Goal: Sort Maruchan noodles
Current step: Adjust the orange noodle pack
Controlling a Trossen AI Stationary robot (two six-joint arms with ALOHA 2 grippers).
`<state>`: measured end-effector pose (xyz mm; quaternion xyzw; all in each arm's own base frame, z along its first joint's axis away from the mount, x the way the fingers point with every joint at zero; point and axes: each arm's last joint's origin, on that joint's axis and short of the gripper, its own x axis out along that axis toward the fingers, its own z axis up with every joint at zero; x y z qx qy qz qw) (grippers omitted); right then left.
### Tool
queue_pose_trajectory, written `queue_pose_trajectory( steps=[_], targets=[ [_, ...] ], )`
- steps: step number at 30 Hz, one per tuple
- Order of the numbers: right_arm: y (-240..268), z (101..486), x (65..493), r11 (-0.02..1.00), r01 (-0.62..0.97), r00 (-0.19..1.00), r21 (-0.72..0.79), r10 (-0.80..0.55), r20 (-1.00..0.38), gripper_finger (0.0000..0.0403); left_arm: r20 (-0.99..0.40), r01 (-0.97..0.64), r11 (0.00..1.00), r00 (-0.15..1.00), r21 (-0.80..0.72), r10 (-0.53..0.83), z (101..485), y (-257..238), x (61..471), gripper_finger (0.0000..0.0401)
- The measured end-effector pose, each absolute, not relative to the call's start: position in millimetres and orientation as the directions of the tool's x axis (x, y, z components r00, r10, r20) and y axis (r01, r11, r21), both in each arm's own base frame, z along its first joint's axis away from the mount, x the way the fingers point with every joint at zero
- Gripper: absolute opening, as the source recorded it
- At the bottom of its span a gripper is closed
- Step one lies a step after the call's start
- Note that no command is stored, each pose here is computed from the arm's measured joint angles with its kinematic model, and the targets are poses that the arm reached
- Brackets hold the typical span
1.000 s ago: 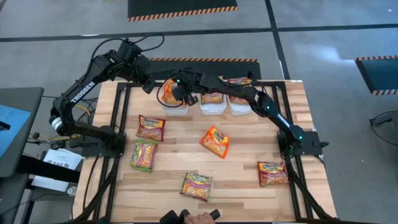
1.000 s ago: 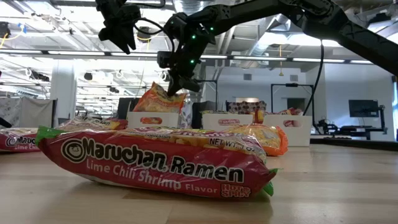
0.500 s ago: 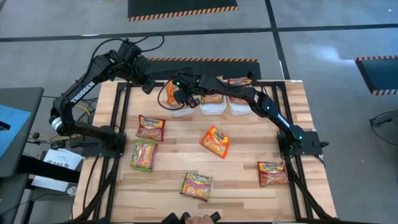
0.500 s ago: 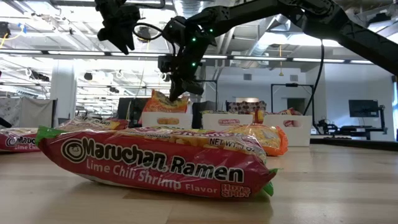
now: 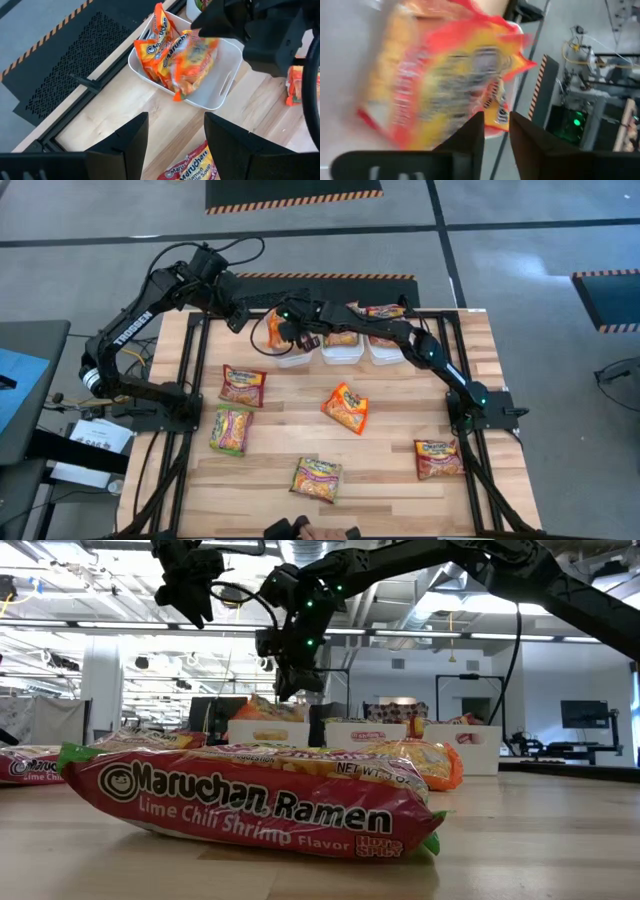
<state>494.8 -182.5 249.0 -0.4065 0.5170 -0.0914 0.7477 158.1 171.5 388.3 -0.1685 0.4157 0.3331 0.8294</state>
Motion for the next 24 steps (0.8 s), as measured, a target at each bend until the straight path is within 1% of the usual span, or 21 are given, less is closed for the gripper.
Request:
queue_pose_trajectory(
  steps=[3, 6, 9, 11, 15, 19, 21, 24],
  targets=[
    [-181, 250, 495, 0.637, -0.270, 0.426, -0.722, -0.593, -0.683, 0.0138, -0.802, -0.693, 0.721, 0.432, -0.003, 0.412, 388, 171, 158, 0.0178],
    [-178, 253, 495, 0.659, -0.214, 0.419, -0.721, -0.605, -0.677, 0.0153, -0.817, -0.687, 0.726, 0.425, -0.010, 0.390, 387, 170, 157, 0.0178],
    [-173, 260, 493, 0.696, -0.152, 0.417, -0.702, -0.599, -0.684, 0.0157, -0.840, -0.647, 0.763, 0.416, -0.002, 0.350, 384, 167, 155, 0.0178],
    [-168, 269, 484, 0.731, -0.125, 0.390, -0.670, -0.585, -0.711, 0.0154, -0.856, -0.630, 0.777, 0.398, 0.006, 0.329, 383, 165, 154, 0.0178],
    [-161, 302, 462, 0.776, -0.038, 0.362, -0.629, -0.576, -0.733, 0.0142, -0.869, -0.630, 0.776, 0.395, -0.022, 0.297, 376, 165, 154, 0.0178],
    [-153, 340, 436, 0.800, 0.084, 0.374, -0.594, -0.578, -0.726, 0.0134, -0.865, -0.596, 0.787, 0.469, -0.161, 0.179, 349, 168, 161, 0.0178],
    [-152, 361, 422, 0.802, 0.146, 0.391, -0.580, -0.585, -0.710, 0.0134, -0.850, -0.584, 0.783, 0.506, -0.213, 0.146, 330, 170, 168, 0.0178],
    [-146, 388, 405, 0.794, 0.209, 0.431, -0.571, -0.599, -0.676, 0.0134, -0.804, -0.606, 0.756, 0.565, -0.250, 0.187, 304, 177, 179, 0.0178]
  ],
)
